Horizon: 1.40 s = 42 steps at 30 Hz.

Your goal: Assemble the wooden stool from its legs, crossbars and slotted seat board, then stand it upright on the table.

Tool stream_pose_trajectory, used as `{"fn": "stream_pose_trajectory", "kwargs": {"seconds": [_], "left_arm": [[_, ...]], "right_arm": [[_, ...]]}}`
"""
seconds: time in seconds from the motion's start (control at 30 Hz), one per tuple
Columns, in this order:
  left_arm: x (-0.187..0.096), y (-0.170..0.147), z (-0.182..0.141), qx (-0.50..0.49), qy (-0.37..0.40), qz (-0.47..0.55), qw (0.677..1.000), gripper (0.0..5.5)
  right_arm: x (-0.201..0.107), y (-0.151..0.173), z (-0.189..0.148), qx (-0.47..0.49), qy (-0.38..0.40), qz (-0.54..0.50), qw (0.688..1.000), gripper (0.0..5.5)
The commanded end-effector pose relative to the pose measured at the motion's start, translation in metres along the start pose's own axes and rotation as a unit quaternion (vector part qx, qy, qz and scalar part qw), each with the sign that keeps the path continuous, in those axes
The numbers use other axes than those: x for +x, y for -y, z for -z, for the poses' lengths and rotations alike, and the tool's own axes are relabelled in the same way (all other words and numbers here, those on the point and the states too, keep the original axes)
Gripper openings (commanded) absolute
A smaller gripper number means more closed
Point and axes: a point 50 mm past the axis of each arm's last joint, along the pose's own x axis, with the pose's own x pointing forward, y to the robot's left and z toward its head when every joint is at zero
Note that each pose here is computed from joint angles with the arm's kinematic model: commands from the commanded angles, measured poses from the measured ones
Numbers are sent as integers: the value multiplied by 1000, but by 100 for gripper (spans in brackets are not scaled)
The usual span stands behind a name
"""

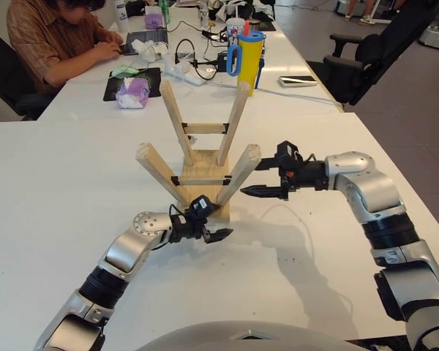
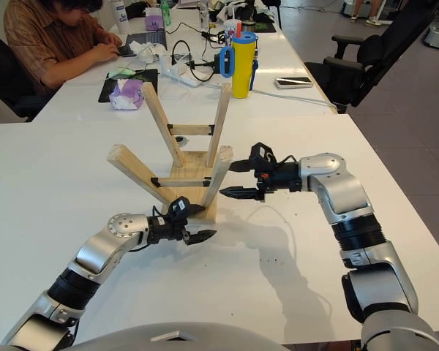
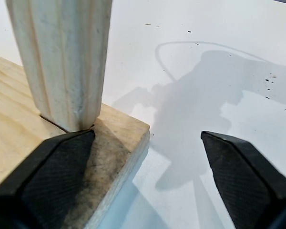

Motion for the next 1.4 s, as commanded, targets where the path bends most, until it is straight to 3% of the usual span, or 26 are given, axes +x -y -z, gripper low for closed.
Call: {"fn": "stream_pose_trajectory", "kwargs": {"seconds": [0.03,0.13,0.23,0.37,0.47,0.5,0.57,0.63,0.67,0.73,0.87,1.0,1.07,1.23,1.4], "left_arm": [[-13,-5,57,-68,-132,-49,988,415],[-16,-2,60,-71,-133,-47,987,415],[-19,-2,56,-68,-117,-49,990,415],[-15,-2,43,-66,-77,-46,994,415],[-12,-4,37,-56,-63,-49,995,415],[-13,-5,36,-56,-59,-53,995,415],[-15,-7,32,-54,-54,-57,995,415],[-19,-9,30,-51,-55,-61,995,415],[-21,-9,29,-50,-58,-61,995,415],[-23,-9,32,-51,-68,-58,995,415],[-23,-7,42,-57,-85,-58,993,415],[-21,-11,37,-49,-61,-68,995,415],[-23,-9,26,-41,-24,-57,997,415],[-45,7,11,-43,28,10,999,415],[-70,-5,17,-82,9,17,996,415]], "right_arm": [[-40,-5,7,58,44,37,997,326],[-49,-7,-51,59,219,25,974,278],[-50,-11,-99,25,331,30,943,239],[-32,-25,-147,11,433,33,901,178],[-4,-37,-157,45,473,29,880,135],[8,-36,-150,65,467,47,881,114],[42,-31,-113,109,380,102,913,83],[80,-28,-40,165,213,175,947,56],[88,-28,-5,169,138,210,953,44],[90,-28,20,187,104,234,948,12],[78,-18,-35,124,216,210,946,2],[38,-14,-97,131,398,142,897,2],[18,-4,-104,132,426,156,881,2],[12,34,-65,66,287,276,915,2],[30,46,-30,-39,186,227,955,2]]}}
